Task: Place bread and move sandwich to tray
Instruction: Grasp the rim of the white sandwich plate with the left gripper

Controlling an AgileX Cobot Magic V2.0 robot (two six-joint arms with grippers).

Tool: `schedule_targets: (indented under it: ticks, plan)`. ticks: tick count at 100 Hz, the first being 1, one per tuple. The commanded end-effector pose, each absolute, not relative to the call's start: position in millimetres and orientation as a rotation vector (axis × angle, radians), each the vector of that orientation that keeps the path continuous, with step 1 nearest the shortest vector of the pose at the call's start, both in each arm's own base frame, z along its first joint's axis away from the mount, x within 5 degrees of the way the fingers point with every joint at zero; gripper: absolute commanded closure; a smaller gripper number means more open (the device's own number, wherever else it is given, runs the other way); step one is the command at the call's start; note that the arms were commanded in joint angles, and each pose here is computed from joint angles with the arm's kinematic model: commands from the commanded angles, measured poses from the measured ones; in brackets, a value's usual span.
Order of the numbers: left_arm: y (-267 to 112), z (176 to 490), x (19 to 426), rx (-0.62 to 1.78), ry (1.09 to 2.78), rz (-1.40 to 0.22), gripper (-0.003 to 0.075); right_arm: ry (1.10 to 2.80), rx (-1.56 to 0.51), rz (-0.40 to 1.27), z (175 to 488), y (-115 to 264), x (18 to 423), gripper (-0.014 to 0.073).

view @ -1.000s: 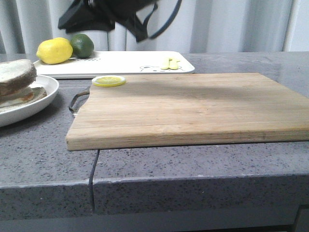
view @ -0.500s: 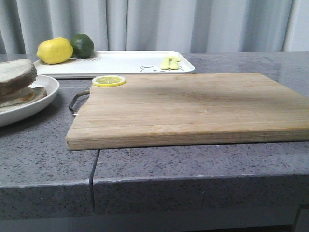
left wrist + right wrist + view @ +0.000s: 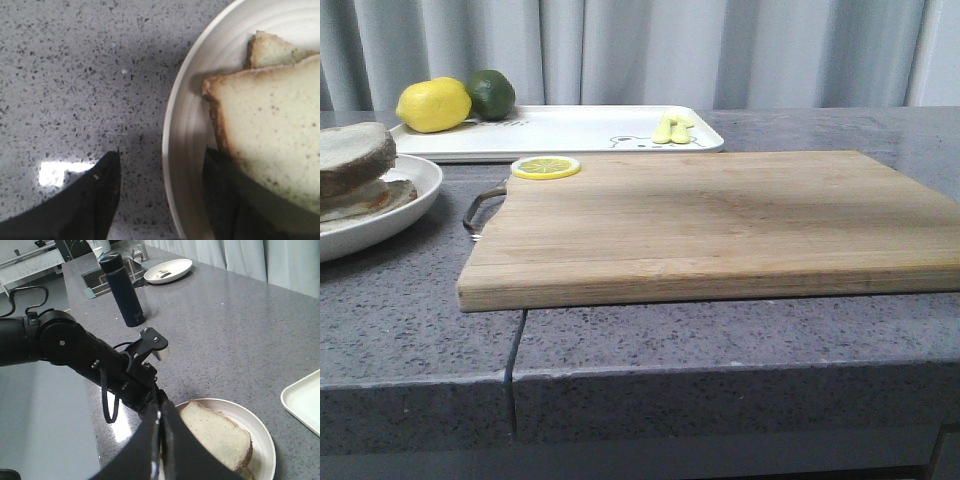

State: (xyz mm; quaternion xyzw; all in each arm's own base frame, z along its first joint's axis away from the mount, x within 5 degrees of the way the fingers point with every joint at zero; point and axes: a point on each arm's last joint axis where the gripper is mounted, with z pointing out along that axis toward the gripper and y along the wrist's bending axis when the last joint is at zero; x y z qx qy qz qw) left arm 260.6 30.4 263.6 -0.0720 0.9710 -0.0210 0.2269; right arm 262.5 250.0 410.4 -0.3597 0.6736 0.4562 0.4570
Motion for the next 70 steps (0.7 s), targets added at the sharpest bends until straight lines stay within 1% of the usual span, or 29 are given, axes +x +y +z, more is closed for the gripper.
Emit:
schedule_targets:
  ticks: [1, 9, 16, 28, 39, 55, 70]
  plan:
    - [31.3, 277.7, 268.5, -0.215, 2.582, -0.063, 0.0379, 1.557, -0.873, 1.147, 441.1, 242.1, 247.7, 0.0657]
    - [31.2, 272.9, 270.6, -0.221, 2.604, -0.072, 0.0423, 1.557, -0.876, 1.149, 441.0, 242.2, 247.4, 0.0657]
    - [31.2, 269.1, 272.2, -0.226, 2.620, -0.078, 0.0487, 1.557, -0.877, 1.150, 441.0, 242.2, 247.3, 0.0657]
    - [29.4, 265.7, 274.0, -0.251, 2.632, -0.116, 0.0627, 1.556, -0.880, 1.152, 441.2, 242.2, 246.8, 0.0657]
    - [27.4, 265.9, 274.2, -0.275, 2.628, -0.154, 0.0739, 1.554, -0.884, 1.155, 441.5, 242.1, 246.1, 0.0657]
    - [24.6, 269.4, 274.1, -0.305, 2.640, -0.212, 0.0740, 1.554, -0.887, 1.157, 441.4, 242.1, 245.9, 0.0657]
    - [30.7, 291.9, 280.2, -0.427, 2.571, -0.351, 0.0740, 1.540, -0.866, 1.134, 446.6, 238.8, 244.4, 0.0657]
